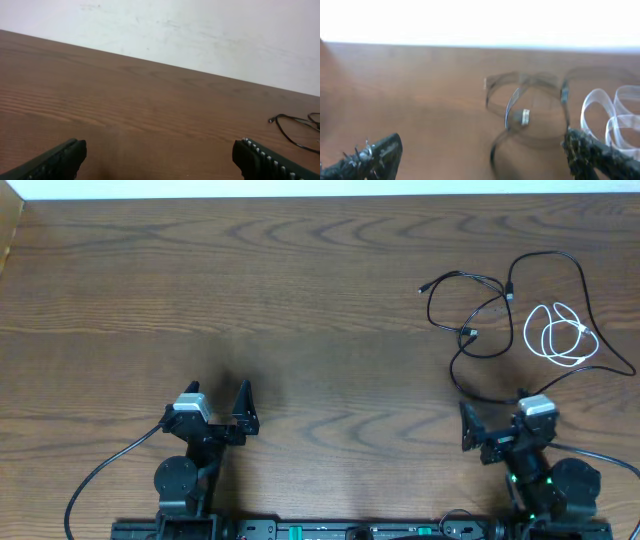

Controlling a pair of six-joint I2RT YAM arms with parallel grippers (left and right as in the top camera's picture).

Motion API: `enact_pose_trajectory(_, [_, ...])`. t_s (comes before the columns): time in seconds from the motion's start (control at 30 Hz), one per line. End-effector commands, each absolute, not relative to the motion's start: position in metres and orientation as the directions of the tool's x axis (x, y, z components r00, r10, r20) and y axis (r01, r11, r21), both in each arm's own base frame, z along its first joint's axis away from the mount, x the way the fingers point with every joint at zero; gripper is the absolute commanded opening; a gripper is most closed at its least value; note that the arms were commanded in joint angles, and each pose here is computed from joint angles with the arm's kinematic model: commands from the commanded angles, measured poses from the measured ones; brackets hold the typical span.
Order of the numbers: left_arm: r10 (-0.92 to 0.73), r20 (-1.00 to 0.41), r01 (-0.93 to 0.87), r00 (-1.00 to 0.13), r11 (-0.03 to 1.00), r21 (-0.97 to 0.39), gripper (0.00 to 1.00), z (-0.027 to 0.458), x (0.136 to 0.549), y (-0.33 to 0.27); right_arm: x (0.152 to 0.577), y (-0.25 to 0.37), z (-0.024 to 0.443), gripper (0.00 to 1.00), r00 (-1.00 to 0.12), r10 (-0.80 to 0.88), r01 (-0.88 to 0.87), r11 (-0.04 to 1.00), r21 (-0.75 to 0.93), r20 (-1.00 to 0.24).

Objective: Untangle cables

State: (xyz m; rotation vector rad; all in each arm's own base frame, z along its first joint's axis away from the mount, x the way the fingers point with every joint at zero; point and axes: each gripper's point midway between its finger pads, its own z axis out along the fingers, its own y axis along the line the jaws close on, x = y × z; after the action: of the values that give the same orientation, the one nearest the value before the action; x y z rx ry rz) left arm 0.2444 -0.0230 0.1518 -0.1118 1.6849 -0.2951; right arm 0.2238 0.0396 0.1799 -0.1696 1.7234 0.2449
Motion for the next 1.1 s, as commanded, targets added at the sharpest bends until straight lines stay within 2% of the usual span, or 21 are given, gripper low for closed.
enact_pose_trajectory(0.0, [-0.23, -0.954, 0.096, -0.191, 0.963, -0.251, 0.98, 0.135, 0.243, -0.025, 0.226, 0.039, 0.203, 0.99, -0.062, 0.008, -0.255, 0.967, 0.023, -0.998])
enact_pose_trajectory(0.1, [-0.23, -0.954, 0.096, -0.191, 0.963, -0.251, 0.98, 0.135, 0.243, -0.025, 0.226, 0.039, 0.221, 0.99, 0.013, 0.001, -0.256, 0.967, -0.002, -1.0])
enact_pose_trajectory(0.33, [-0.23, -0.954, 0.095, -0.191, 0.963, -0.251, 0.98, 0.135, 0.243, -0.025, 0.227, 0.039, 0.222, 0.99, 0.023, 0.0, -0.256, 0.967, -0.006, -1.0])
enact_pose_trajectory(0.47, [-0.23, -0.954, 0.096, -0.191, 0.963, -0.251, 0.98, 0.135, 0.243, -0.025, 0.232, 0.038, 0.217, 0.99, 0.065, -0.003, -0.255, 0.967, -0.02, -0.998])
enact_pose_trajectory(0.8, [-0.23, -0.954, 0.096, -0.191, 0.963, -0.251, 0.98, 0.135, 0.243, -0.025, 0.241, 0.034, 0.169, 0.99, -0.026, 0.005, -0.242, 0.97, 0.011, -1.0])
enact_pose_trajectory(0.97, [-0.23, -0.954, 0.095, -0.191, 0.963, -0.251, 0.98, 0.135, 0.243, -0.025, 0.24, 0.034, 0.195, 0.99, 0.084, -0.006, -0.241, 0.97, -0.026, -0.996])
enact_pose_trajectory(1.07, [-0.23, -0.954, 0.095, -0.191, 0.963, -0.251, 0.98, 0.135, 0.243, -0.025, 0.241, 0.034, 0.192, 0.99, 0.072, -0.004, -0.242, 0.97, -0.022, -0.997])
